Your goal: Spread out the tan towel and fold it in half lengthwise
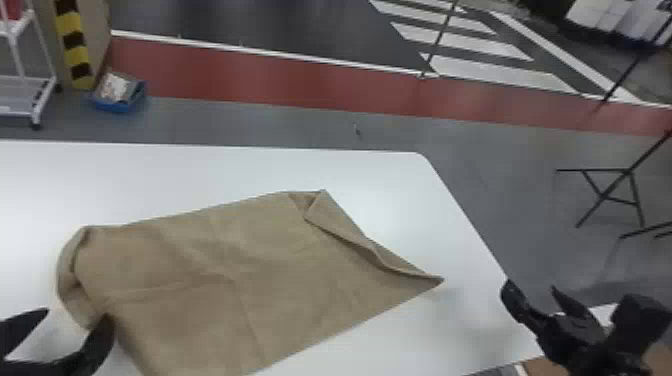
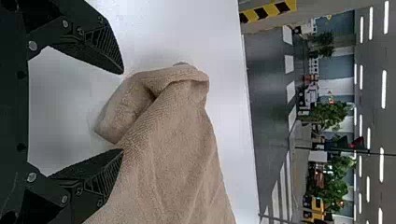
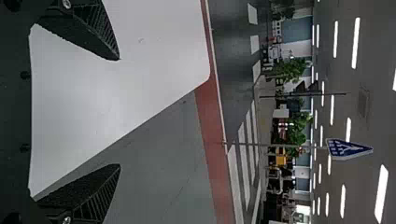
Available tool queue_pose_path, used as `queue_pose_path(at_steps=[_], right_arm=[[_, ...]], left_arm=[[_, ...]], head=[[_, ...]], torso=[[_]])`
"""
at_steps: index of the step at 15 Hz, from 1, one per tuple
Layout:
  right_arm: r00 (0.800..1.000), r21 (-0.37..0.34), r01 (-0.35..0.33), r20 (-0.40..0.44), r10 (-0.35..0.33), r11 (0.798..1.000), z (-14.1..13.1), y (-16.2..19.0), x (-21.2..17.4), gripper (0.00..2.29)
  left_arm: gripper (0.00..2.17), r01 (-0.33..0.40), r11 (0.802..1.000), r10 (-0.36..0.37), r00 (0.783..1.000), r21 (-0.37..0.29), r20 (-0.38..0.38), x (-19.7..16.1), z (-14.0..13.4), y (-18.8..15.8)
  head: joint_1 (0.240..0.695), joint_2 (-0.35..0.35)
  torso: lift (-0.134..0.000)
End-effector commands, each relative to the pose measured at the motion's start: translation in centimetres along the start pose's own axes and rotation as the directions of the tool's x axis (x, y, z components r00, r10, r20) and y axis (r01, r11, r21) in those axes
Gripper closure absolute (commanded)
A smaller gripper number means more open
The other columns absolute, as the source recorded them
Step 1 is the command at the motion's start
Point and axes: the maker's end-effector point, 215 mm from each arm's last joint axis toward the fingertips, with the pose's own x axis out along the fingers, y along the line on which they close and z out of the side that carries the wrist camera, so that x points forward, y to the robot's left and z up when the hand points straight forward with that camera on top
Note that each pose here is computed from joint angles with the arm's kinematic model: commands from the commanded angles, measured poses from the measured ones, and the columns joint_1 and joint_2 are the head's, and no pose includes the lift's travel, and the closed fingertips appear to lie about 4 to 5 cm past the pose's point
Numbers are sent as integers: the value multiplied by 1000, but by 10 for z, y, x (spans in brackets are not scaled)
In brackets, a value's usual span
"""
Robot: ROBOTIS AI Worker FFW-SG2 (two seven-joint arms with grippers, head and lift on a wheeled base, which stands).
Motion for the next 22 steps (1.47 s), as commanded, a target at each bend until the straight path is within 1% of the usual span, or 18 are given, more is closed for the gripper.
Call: queue_pose_path(at_steps=[1, 6, 8, 9, 10, 11, 12, 14, 18, 20, 21, 22], right_arm=[[1000, 3, -1, -4, 1, 1000, -4, 0, 1, 53], [1000, 6, -3, -4, 3, 1000, -5, 1, 2, 53], [1000, 6, 0, -5, 0, 1000, -6, -1, 1, 53], [1000, 8, 1, -5, -1, 1000, -6, -2, 1, 53], [1000, 7, 6, -6, -6, 1000, -6, -5, 0, 53], [1000, 7, 9, -7, -9, 1000, -7, -7, -1, 53], [1000, 12, 12, -6, -12, 1000, -8, -8, -1, 53], [1000, 13, 13, -4, -13, 1000, -7, -9, -1, 53], [1000, 12, 7, -5, -7, 1000, -8, -8, -2, 53], [1000, 14, 7, -8, -7, 1000, -10, -9, -2, 53], [1000, 14, 8, -8, -8, 1000, -10, -9, -2, 53], [1000, 15, 9, -10, -9, 1000, -12, -9, -2, 53]], left_arm=[[336, -12, 1000, 12, 1000, -3, 0, 0, 0, 5], [336, 26, 1000, -26, 1000, 3, -7, 3, 0, -9], [417, 41, 999, -41, 999, 7, -5, 4, 2, -12], [417, 40, 999, -40, 999, 12, -3, 6, 3, -12], [485, 45, 999, -44, 999, 19, -6, 6, 3, -14], [680, 55, 998, -55, 998, 19, -31, 7, -3, -16], [728, 62, 998, -61, 997, 15, -52, 7, -8, -17], [724, 70, 998, -70, 990, -4, -122, 7, -27, -19], [721, 55, 998, -54, 990, 4, -128, 6, -29, -15], [741, 46, 999, -44, 993, 18, -112, 4, -24, -14], [1396, 38, 999, -35, 996, 38, -77, 3, -13, -13], [1946, 24, 999, -21, 998, 48, -61, 1, -7, -12]], head=[[695, -350], [695, -350], [695, -350], [695, -350], [695, -350], [695, -350], [695, -350], [695, -350], [695, -350], [695, -350], [695, -350], [695, -350]], torso=[[-128], [-128], [-128], [-128], [-128], [-128], [-128], [-128], [-128], [-128], [-128], [-128]])
